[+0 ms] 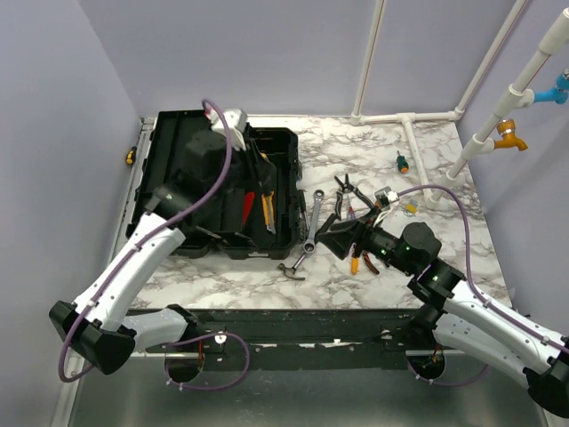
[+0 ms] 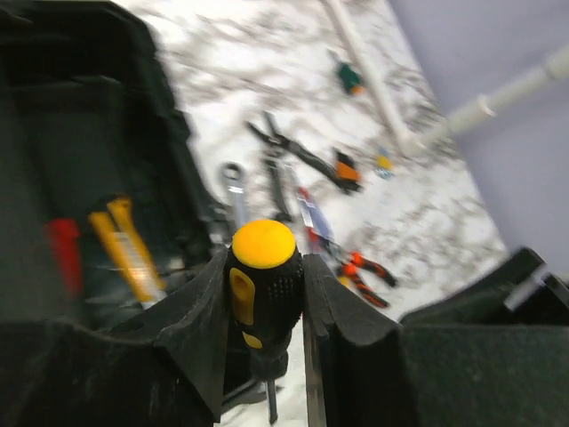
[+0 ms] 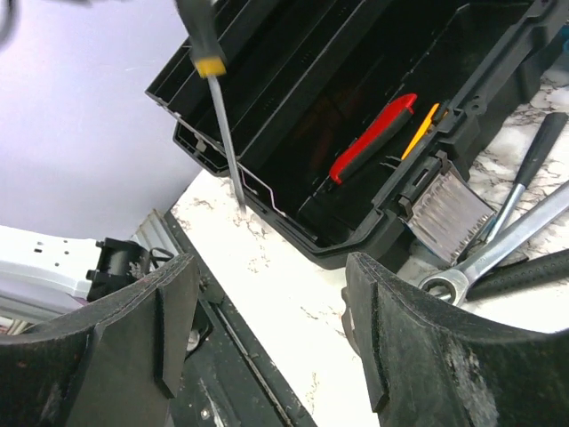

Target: Pack the tool kit

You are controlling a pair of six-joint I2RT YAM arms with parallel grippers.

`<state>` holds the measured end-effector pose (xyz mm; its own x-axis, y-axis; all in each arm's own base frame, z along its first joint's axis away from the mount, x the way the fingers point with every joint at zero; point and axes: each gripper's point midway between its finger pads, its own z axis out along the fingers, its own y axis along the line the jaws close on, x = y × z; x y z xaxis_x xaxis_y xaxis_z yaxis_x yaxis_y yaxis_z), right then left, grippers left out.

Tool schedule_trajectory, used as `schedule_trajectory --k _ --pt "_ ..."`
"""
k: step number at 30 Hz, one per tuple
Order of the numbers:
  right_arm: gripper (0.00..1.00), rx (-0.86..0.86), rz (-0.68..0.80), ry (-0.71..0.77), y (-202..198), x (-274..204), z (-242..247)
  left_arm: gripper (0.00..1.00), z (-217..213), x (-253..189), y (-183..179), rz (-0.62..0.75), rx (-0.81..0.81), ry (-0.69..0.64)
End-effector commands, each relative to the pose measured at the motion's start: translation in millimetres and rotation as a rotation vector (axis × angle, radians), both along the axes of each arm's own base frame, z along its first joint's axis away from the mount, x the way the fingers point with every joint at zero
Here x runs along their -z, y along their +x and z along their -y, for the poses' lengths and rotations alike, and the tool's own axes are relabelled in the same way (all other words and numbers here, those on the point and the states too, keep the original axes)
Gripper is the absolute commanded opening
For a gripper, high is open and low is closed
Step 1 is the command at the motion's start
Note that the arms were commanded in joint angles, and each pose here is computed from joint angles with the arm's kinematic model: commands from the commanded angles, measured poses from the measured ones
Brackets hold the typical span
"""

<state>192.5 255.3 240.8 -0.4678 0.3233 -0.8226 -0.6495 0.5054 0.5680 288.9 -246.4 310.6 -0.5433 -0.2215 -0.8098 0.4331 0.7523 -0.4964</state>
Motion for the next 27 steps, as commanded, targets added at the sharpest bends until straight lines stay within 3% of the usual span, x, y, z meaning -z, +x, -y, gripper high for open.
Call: schedule_trajectory --k 1,4,12,21,24,27 --pt "0.73 0.035 0.033 -0.064 3.3 -6.0 9.1 0.0 -99.2 -39.7 21.3 0.069 -0.269 0.369" --pt "0.73 0.03 0.035 -0.084 2.0 -5.7 10.4 0.0 -134.0 -71.8 36.5 0.177 -0.375 0.514" --pt "0.73 -0.004 0.022 -0.099 2.2 -3.2 2.7 0.0 -180.0 -132.8 82.5 0.483 -0.607 0.721" --pt "0.73 -0.019 0.007 -0.06 0.5 -5.4 -1.8 0.0 -200.4 -123.9 135.1 0.491 -0.633 0.849" --pt "0.73 -0.017 0.01 -0.061 0.1 -11.0 -1.0 0.0 -198.2 -100.4 156.1 0.41 -0.565 0.808" --pt "0.73 0.006 0.013 -0.07 1.6 -17.0 3.5 0.0 -200.7 -71.4 174.1 0.321 -0.551 0.856"
